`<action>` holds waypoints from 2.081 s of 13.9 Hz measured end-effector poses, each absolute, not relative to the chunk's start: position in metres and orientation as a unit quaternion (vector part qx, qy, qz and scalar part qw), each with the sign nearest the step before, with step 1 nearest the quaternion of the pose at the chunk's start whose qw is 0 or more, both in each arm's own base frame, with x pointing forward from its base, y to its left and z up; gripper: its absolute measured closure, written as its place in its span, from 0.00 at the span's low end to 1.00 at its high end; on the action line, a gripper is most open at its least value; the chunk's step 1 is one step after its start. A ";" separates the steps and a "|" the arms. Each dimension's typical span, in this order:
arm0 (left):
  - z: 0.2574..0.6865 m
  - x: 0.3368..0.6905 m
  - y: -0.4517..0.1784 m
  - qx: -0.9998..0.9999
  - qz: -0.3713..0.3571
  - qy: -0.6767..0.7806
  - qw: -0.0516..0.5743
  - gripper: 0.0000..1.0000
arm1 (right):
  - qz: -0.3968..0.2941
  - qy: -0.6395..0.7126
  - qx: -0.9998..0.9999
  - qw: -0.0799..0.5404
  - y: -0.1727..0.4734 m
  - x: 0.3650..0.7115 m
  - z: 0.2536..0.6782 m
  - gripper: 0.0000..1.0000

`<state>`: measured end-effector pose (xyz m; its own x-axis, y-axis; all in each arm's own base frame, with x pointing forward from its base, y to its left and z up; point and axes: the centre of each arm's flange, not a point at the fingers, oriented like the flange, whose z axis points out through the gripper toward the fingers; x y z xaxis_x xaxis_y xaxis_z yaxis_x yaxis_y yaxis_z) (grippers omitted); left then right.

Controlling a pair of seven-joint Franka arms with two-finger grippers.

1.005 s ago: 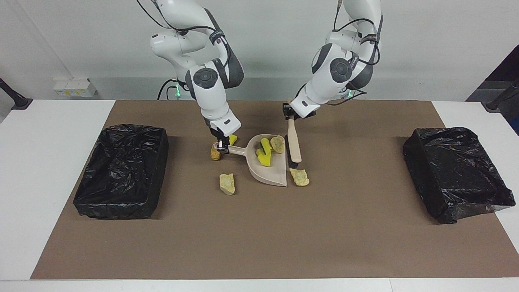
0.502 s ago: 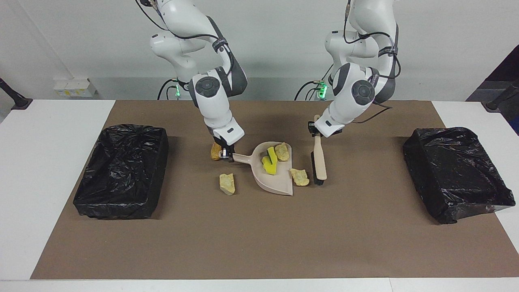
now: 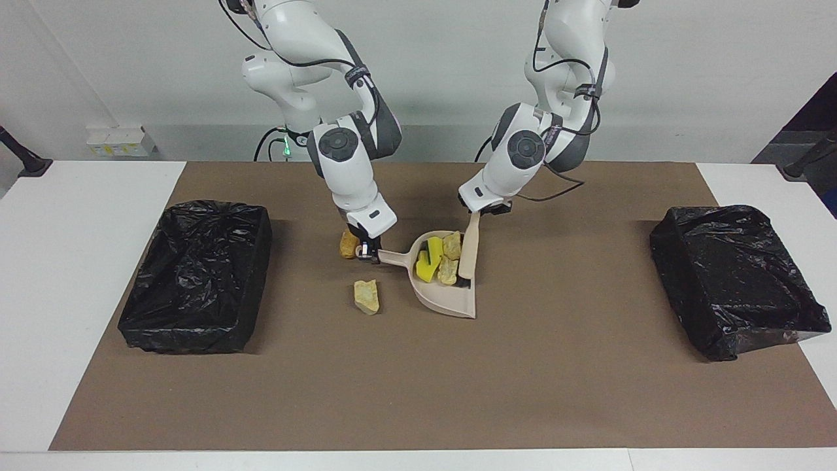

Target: Sweep and dump trash in bin

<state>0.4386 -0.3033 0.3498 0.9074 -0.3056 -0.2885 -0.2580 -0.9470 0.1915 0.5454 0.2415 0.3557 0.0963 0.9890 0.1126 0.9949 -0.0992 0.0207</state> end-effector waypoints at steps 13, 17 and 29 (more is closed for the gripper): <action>0.404 0.444 -0.231 0.985 -0.166 0.001 0.051 0.74 | -0.069 -0.664 -0.744 0.020 0.208 0.562 0.383 0.67; 0.392 0.371 -0.285 0.988 -0.150 0.009 0.022 0.74 | -0.074 -0.660 -0.744 0.069 0.118 0.569 0.419 0.67; 0.343 0.275 -0.331 0.987 -0.152 0.033 0.038 0.74 | -0.049 -0.656 -0.753 -0.002 -0.205 0.556 0.506 0.67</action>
